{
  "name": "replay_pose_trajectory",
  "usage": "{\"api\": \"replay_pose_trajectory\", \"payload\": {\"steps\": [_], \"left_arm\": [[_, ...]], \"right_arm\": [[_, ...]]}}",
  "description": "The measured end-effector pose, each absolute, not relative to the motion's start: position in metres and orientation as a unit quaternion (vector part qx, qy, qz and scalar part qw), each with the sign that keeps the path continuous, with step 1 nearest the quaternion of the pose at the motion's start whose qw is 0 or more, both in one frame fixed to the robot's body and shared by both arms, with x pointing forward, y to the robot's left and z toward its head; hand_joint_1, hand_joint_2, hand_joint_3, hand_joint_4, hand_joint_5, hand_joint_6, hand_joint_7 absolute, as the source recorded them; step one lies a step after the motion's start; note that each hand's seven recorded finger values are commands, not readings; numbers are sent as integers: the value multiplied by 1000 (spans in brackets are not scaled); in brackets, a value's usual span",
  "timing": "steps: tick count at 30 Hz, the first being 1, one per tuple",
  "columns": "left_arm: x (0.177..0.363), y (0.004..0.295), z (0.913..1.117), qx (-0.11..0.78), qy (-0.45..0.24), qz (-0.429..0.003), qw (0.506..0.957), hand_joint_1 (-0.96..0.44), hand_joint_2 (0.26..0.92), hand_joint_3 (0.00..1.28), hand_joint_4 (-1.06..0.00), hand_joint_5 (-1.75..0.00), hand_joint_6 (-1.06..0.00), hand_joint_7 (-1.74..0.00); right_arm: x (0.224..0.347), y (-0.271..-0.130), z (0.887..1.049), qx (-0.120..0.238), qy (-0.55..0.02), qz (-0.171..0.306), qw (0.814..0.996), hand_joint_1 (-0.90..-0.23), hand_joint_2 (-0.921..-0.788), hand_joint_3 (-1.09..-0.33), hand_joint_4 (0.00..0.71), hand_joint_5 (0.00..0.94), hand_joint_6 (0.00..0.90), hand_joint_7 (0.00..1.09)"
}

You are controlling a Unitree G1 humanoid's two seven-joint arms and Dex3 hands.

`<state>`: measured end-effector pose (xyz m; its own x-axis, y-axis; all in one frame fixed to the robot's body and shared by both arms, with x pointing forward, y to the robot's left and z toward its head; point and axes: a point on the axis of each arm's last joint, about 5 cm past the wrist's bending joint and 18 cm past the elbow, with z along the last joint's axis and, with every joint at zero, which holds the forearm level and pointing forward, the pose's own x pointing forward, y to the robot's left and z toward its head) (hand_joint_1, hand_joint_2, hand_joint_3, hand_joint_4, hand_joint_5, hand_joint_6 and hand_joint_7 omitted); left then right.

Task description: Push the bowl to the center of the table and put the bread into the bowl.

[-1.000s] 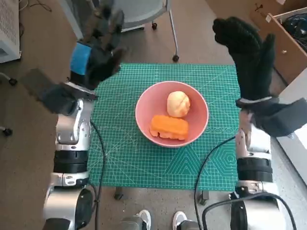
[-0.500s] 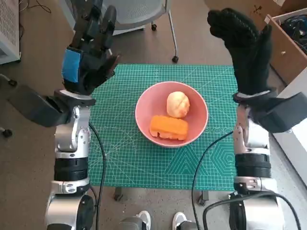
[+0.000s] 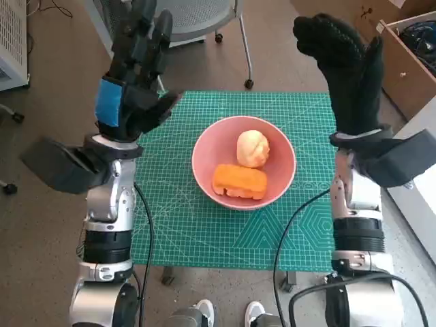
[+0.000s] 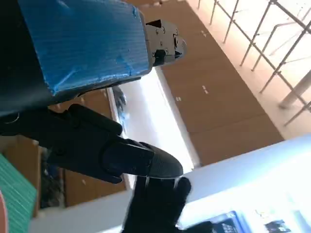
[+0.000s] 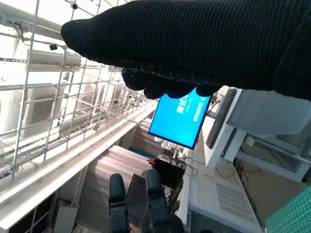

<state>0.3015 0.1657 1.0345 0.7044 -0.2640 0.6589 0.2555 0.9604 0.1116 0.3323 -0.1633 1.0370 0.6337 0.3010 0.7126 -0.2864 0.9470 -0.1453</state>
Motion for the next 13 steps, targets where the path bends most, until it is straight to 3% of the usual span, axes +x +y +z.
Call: {"api": "replay_pose_trajectory", "payload": {"steps": [13], "left_arm": [[301, 161, 1031, 38, -360, -125, 924, -606, 921, 171, -6, -1, 1, -283]], "right_arm": [[333, -163, 1039, -10, -397, 155, 904, -650, -921, -746, 241, 2, 331, 64]]}}
